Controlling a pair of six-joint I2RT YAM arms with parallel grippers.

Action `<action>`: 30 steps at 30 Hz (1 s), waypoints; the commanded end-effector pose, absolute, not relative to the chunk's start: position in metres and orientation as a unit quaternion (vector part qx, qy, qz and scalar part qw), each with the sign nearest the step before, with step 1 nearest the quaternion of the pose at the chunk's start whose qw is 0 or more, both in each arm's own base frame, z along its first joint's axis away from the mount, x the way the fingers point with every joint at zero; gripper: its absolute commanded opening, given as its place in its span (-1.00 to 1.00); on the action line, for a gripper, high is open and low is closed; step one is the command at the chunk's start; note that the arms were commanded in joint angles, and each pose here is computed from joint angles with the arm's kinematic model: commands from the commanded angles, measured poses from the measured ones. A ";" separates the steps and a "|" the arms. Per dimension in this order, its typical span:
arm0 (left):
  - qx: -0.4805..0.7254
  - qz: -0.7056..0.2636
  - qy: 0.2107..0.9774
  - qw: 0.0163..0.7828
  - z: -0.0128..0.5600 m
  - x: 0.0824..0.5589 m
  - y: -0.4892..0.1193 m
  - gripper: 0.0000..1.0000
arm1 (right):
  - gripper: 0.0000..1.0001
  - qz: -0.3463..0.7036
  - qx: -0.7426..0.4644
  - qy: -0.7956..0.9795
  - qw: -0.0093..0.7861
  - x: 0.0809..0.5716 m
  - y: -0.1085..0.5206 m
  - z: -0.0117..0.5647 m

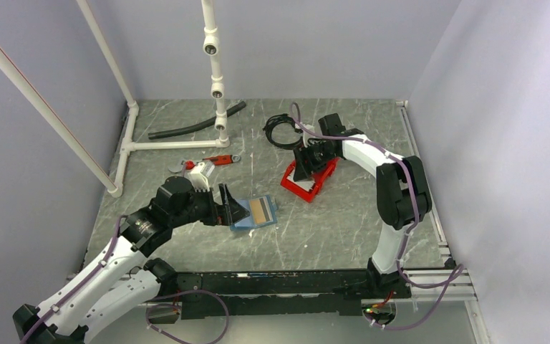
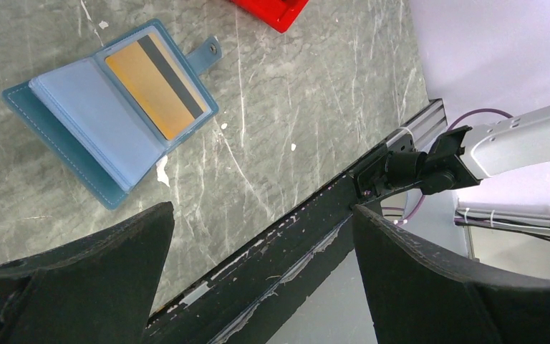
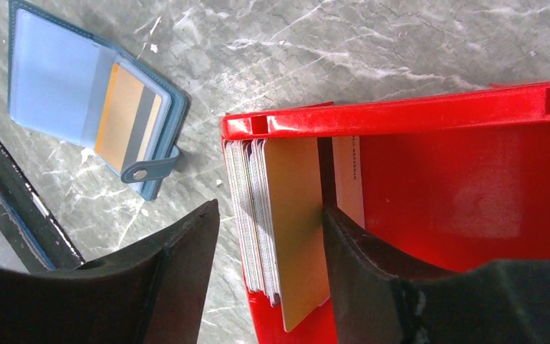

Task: Put the credit cards into the card holder
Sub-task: Pick up the credit card from the storage box, then insert the credit card into the card holder.

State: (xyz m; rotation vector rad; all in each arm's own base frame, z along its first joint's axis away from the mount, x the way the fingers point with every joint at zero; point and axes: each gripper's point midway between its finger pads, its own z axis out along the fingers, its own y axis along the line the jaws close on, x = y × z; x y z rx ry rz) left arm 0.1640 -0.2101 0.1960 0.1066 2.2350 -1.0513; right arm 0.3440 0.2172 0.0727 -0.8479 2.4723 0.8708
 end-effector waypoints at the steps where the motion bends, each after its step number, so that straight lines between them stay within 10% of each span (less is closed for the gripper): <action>1: 0.037 -0.405 0.849 0.337 0.199 0.169 -0.211 0.99 | 0.08 0.335 -0.313 0.863 0.212 0.342 0.223 0.098; 17: 0.002 -0.377 0.866 0.330 0.178 0.174 -0.203 0.99 | -0.97 0.269 -0.296 0.873 0.281 0.366 0.209 0.115; 25: -0.066 -0.328 0.899 0.281 0.126 0.181 -0.190 0.99 | -1.00 0.110 -0.207 0.891 0.388 0.379 0.206 0.169; 30: -0.091 -0.360 0.894 0.251 0.105 0.191 -0.195 0.99 | -1.00 0.243 -0.165 0.894 0.337 0.328 0.275 0.177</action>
